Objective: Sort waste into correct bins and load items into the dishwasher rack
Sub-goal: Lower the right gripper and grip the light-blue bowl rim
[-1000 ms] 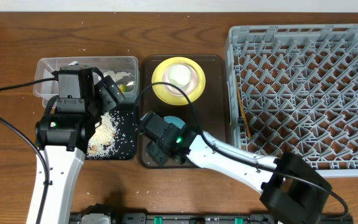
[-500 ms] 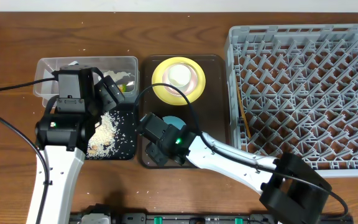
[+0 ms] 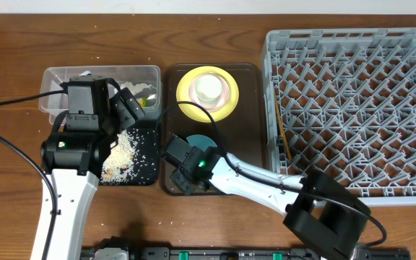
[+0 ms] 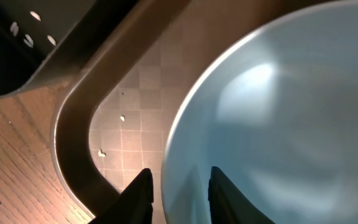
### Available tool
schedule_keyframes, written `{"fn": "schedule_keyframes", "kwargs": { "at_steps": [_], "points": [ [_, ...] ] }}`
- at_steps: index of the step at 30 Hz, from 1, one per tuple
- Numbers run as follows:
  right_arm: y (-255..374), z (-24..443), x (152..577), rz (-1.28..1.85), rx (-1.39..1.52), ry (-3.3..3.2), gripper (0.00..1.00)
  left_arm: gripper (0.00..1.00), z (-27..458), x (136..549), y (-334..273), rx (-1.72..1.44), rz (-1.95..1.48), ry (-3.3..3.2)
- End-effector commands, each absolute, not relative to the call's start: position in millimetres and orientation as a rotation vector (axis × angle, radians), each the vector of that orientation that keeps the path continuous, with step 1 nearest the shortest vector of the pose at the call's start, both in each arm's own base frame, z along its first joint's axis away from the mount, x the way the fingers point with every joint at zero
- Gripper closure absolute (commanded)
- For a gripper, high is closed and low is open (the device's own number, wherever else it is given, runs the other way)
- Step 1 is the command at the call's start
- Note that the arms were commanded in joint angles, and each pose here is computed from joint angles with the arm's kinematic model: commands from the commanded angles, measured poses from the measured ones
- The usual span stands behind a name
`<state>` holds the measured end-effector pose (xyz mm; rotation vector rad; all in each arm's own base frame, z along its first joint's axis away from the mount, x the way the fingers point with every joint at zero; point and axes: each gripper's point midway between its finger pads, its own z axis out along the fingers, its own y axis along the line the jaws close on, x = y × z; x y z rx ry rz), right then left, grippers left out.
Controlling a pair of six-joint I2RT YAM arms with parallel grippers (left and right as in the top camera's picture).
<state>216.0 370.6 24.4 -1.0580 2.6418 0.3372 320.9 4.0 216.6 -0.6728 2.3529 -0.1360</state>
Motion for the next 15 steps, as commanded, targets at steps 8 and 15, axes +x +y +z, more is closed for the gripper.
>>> {"fn": "schedule_keyframes", "kwargs": {
  "at_steps": [8,15],
  "points": [
    [372.1,28.9,216.7,0.331,-1.049,2.628,0.79,0.05,223.0,322.1,6.1,-0.669,-0.132,2.336],
    [373.6,32.0,221.3,0.335,-1.044,2.616,0.92,0.05,223.0,322.1,6.1,-0.669,-0.132,2.336]
  ]
}}
